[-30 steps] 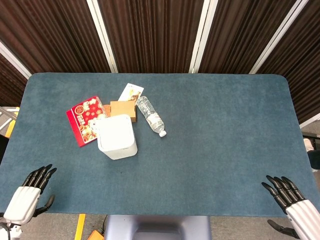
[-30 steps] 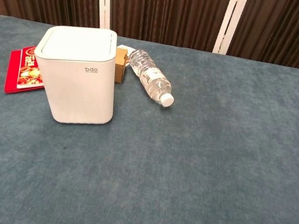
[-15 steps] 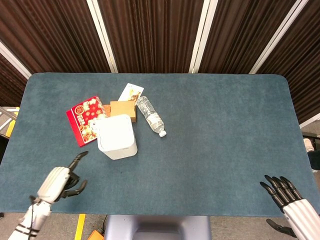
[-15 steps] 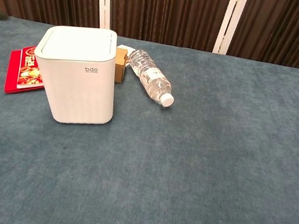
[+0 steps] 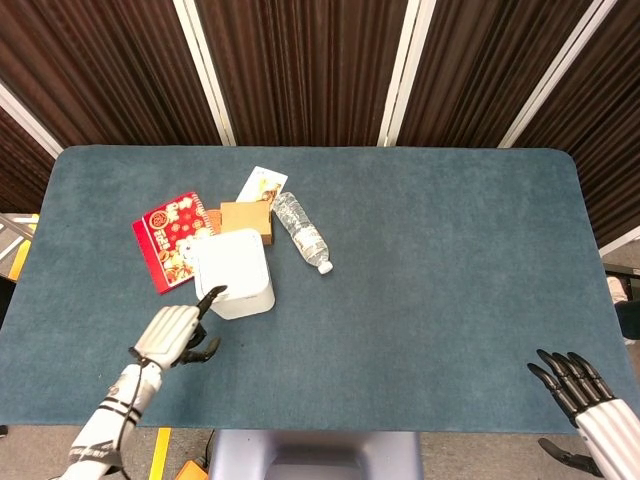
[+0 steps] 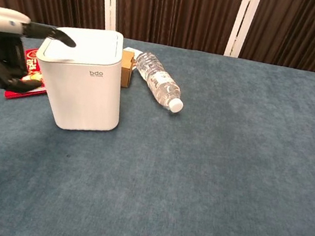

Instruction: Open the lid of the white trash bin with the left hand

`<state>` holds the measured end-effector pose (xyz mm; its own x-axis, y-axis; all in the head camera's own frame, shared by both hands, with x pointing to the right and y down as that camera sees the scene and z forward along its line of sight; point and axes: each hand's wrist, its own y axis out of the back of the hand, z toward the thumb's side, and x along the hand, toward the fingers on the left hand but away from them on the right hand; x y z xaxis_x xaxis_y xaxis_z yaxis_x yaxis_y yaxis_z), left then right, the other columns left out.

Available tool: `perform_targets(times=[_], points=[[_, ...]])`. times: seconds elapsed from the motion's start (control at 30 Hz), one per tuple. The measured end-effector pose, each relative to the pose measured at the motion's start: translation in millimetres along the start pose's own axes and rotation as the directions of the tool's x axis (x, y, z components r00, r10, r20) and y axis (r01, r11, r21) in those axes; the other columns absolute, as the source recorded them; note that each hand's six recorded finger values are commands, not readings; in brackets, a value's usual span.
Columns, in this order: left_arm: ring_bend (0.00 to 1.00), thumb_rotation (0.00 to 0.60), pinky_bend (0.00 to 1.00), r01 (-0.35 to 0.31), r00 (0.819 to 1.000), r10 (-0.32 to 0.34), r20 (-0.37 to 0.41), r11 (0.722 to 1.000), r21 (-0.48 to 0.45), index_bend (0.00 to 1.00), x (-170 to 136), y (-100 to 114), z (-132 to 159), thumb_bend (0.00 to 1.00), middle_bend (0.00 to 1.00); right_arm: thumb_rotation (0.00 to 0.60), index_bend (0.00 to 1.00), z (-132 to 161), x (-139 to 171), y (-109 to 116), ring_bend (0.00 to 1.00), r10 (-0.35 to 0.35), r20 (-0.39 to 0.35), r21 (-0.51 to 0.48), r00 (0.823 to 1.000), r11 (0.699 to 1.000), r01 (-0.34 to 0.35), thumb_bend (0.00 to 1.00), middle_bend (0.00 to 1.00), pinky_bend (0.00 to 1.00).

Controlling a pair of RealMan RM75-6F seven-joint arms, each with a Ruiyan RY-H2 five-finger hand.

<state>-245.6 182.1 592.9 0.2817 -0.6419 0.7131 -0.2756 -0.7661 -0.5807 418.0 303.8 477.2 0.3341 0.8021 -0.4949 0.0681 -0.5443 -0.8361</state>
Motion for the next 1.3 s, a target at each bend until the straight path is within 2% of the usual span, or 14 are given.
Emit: perform_targets(times=[0.23,0.53,0.87,0.97,1.1,1.17,1.3], points=[[1.00,0.600,1.00,0.011,1.000,-0.011,-0.021,1.000,0.023,0.00,22.3,-6.4,23.9,0.46,1.00,0.600,0.00,-1.3,2.6,2.4,0.00,-0.007,0.004,-0.005,1.000,1.000,0.007,0.24,0.00,0.00],[1.00,0.600,1.00,0.046,0.997,-0.043,-0.058,0.997,0.057,0.00,25.5,-12.9,16.8,0.46,1.00,0.600,0.00,-2.0,4.3,3.9,0.00,-0.012,0.011,-0.007,1.000,1.000,0.012,0.24,0.00,0.00],[1.00,0.600,1.00,0.129,0.989,-0.122,-0.078,0.988,0.087,0.00,25.3,-25.0,11.3,0.45,1.00,0.600,0.00,-1.7,4.3,3.5,0.00,-0.011,0.012,-0.006,1.000,1.000,0.011,0.24,0.00,0.00],[1.00,0.600,1.00,0.091,0.995,-0.087,-0.054,0.993,0.077,0.00,26.2,-19.1,15.9,0.46,1.00,0.600,0.00,-2.1,4.6,4.1,0.00,-0.014,0.013,-0.008,1.000,1.000,0.014,0.24,0.00,0.00],[0.94,0.600,1.00,-0.027,0.999,0.025,0.025,0.997,0.067,0.00,23.7,-0.6,28.5,0.46,0.93,0.600,0.00,-2.8,4.6,4.6,0.00,-0.014,0.014,-0.006,1.000,1.000,0.014,0.24,0.00,0.00],[0.88,0.600,1.00,-0.087,0.994,0.082,0.072,0.993,0.073,0.00,19.6,8.7,34.9,0.45,0.87,0.600,0.00,-2.7,4.9,4.6,0.00,-0.014,0.013,-0.004,1.000,1.000,0.014,0.24,0.00,0.00],[0.82,0.600,0.99,-0.207,0.967,0.186,0.173,0.972,0.109,0.00,0.9,25.9,44.0,0.45,0.81,0.600,0.00,-2.3,5.7,4.7,0.00,-0.016,0.015,-0.002,1.000,1.000,0.016,0.24,0.00,0.00]])
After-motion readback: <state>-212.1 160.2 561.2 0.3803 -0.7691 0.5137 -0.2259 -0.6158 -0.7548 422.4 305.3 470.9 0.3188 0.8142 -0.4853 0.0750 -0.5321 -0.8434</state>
